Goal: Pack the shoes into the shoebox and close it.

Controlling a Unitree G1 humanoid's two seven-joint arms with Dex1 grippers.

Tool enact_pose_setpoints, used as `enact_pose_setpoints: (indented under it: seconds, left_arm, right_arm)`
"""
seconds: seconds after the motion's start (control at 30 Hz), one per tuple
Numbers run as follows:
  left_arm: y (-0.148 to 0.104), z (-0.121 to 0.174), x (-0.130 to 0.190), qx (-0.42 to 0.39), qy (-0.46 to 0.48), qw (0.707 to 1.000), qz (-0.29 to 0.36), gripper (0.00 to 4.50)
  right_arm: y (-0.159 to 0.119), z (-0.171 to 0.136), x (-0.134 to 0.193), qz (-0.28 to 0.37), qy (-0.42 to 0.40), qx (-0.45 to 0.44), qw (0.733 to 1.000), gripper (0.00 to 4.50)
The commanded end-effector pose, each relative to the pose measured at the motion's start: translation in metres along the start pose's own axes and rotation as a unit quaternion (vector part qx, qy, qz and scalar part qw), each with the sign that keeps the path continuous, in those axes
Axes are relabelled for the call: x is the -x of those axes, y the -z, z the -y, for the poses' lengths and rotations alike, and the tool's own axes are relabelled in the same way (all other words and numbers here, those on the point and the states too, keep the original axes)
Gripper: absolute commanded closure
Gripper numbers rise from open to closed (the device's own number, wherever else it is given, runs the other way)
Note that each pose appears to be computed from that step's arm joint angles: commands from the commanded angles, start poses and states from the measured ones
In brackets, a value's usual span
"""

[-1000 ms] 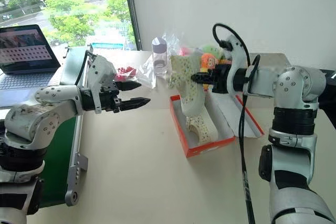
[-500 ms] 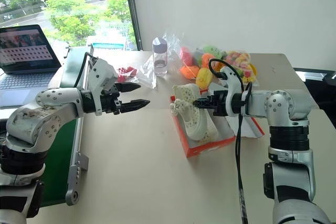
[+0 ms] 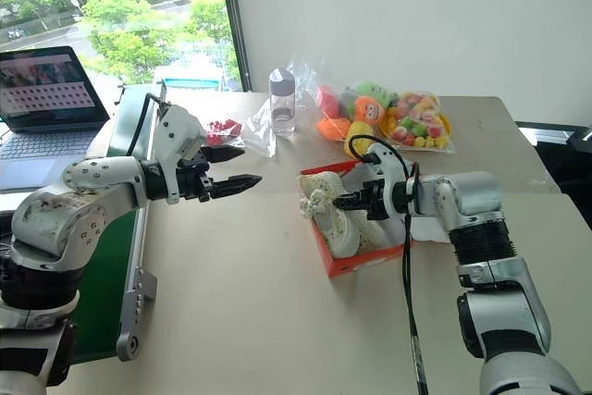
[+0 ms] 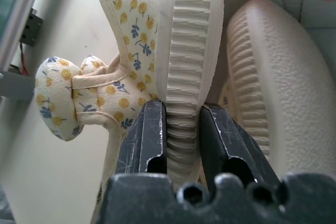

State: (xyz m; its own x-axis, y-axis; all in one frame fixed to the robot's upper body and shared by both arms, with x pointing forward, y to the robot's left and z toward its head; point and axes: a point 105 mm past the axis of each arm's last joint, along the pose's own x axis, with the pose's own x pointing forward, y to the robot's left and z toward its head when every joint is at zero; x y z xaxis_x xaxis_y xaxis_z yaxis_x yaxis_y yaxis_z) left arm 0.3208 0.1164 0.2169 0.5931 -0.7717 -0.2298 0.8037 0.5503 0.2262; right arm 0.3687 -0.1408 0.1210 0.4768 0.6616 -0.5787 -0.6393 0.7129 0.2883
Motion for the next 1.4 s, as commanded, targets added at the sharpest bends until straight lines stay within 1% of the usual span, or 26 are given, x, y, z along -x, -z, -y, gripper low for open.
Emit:
enact_pose_setpoints:
  seconds: [0.03, 0.1, 0.23, 0.37, 0.47, 0.53, 0.57, 0.6, 0.63, 0.67, 0.7, 0.73, 0.77, 0.8, 0.87, 0.93, 0.97, 1.03, 1.07, 1.1, 1.17, 1.23, 1.27, 1.37, 1.4]
  left_arm:
    - [-0.012, 0.002, 0.007, -0.021, -0.012, 1.0, 0.019, 1.06]
    - [-0.011, 0.003, 0.008, -0.019, -0.013, 1.0, 0.019, 1.06]
    - [-0.011, 0.006, 0.009, -0.016, -0.015, 1.0, 0.019, 1.06]
    - [-0.012, 0.007, 0.009, -0.016, -0.015, 1.0, 0.02, 1.06]
    - [-0.013, 0.007, 0.009, -0.016, -0.015, 1.0, 0.021, 1.06]
    - [-0.013, 0.006, 0.008, -0.017, -0.017, 0.999, 0.021, 1.06]
    - [-0.013, 0.006, 0.008, -0.017, -0.017, 0.999, 0.022, 1.06]
    - [-0.014, 0.006, 0.008, -0.017, -0.017, 0.999, 0.022, 1.06]
    - [-0.014, 0.006, 0.007, -0.017, -0.018, 0.999, 0.022, 1.06]
    - [-0.014, 0.006, 0.007, -0.017, -0.019, 0.999, 0.023, 1.06]
    - [-0.013, 0.006, 0.008, -0.017, -0.02, 0.999, 0.022, 1.06]
    - [-0.012, 0.006, 0.008, -0.017, -0.02, 0.999, 0.022, 1.06]
    - [-0.012, 0.007, 0.008, -0.017, -0.02, 0.999, 0.021, 1.06]
    - [-0.012, 0.007, 0.008, -0.017, -0.021, 0.999, 0.021, 1.06]
    - [-0.012, 0.007, 0.008, -0.019, -0.022, 0.999, 0.02, 1.06]
    - [-0.013, 0.006, 0.009, -0.019, -0.024, 0.999, 0.02, 1.06]
    - [-0.013, 0.005, 0.009, -0.021, -0.025, 0.999, 0.019, 1.06]
    - [-0.013, 0.005, 0.01, -0.022, -0.026, 0.999, 0.019, 1.06]
    - [-0.013, 0.004, 0.01, -0.023, -0.028, 0.999, 0.018, 1.06]
    - [-0.013, 0.004, 0.011, -0.025, -0.029, 0.999, 0.017, 1.06]
    - [-0.013, 0.004, 0.012, -0.027, -0.03, 0.999, 0.015, 1.06]
    - [-0.013, 0.003, 0.013, -0.027, -0.032, 0.999, 0.014, 1.06]
    - [-0.013, 0.003, 0.013, -0.028, -0.033, 0.999, 0.014, 1.06]
    - [-0.014, 0.003, 0.013, -0.028, -0.035, 0.999, 0.015, 1.06]
    - [-0.014, 0.002, 0.014, -0.028, -0.036, 0.999, 0.015, 1.06]
  right_arm:
    - [-0.005, 0.023, 0.011, -0.023, 0.087, 0.09, 0.992, 3.91]
    - [-0.009, 0.026, 0.013, -0.031, 0.112, 0.137, 0.984, 3.91]
    - [-0.015, 0.021, 0.014, -0.042, 0.136, 0.204, 0.969, 3.91]
    - [-0.007, 0.016, 0.012, -0.068, 0.15, 0.259, 0.952, 3.91]
    - [0.004, 0.008, 0.006, -0.086, 0.143, 0.275, 0.947, 3.91]
    - [0.016, 0.002, 0.0, -0.088, 0.126, 0.248, 0.956, 3.91]
    - [0.022, 0.0, -0.003, -0.086, 0.114, 0.221, 0.965, 3.91]
    - [0.028, -0.005, -0.008, -0.076, 0.094, 0.178, 0.977, 3.91]
    - [0.029, -0.01, -0.012, -0.051, 0.071, 0.114, 0.99, 3.91]
    - [0.03, -0.013, -0.016, -0.028, 0.051, 0.056, 0.997, 3.91]
    - [0.03, -0.015, -0.019, -0.002, 0.029, -0.012, 1.0, 3.91]
    - [0.031, -0.016, -0.021, 0.013, 0.015, -0.055, 0.998, 3.91]
    - [0.028, -0.016, -0.022, 0.036, 0.001, -0.095, 0.995, 3.91]
    - [0.019, -0.016, -0.021, 0.075, -0.028, -0.159, 0.984, 3.91]
    - [0.004, -0.015, -0.017, 0.139, -0.083, -0.261, 0.952, 3.91]
    - [-0.007, -0.01, -0.014, 0.188, -0.117, -0.331, 0.917, 3.91]
    - [-0.009, -0.006, -0.013, 0.202, -0.119, -0.354, 0.905, 3.91]
    - [-0.007, 0.0, -0.015, 0.207, -0.111, -0.378, 0.896, 3.91]
    - [-0.003, 0.0, -0.018, 0.195, -0.1, -0.379, 0.899, 3.91]
    - [0.002, 0.0, -0.021, 0.179, -0.089, -0.373, 0.906, 3.91]
    - [0.015, -0.002, -0.028, 0.132, -0.055, -0.337, 0.931, 3.91]
    - [0.023, -0.004, -0.03, 0.096, -0.034, -0.301, 0.948, 3.91]
    - [0.026, -0.004, -0.031, 0.08, -0.024, -0.285, 0.955, 3.91]
    - [0.032, -0.004, -0.031, 0.051, -0.017, -0.268, 0.962, 3.91]
    - [0.042, 0.002, -0.032, 0.024, 0.018, -0.229, 0.973, 3.91]
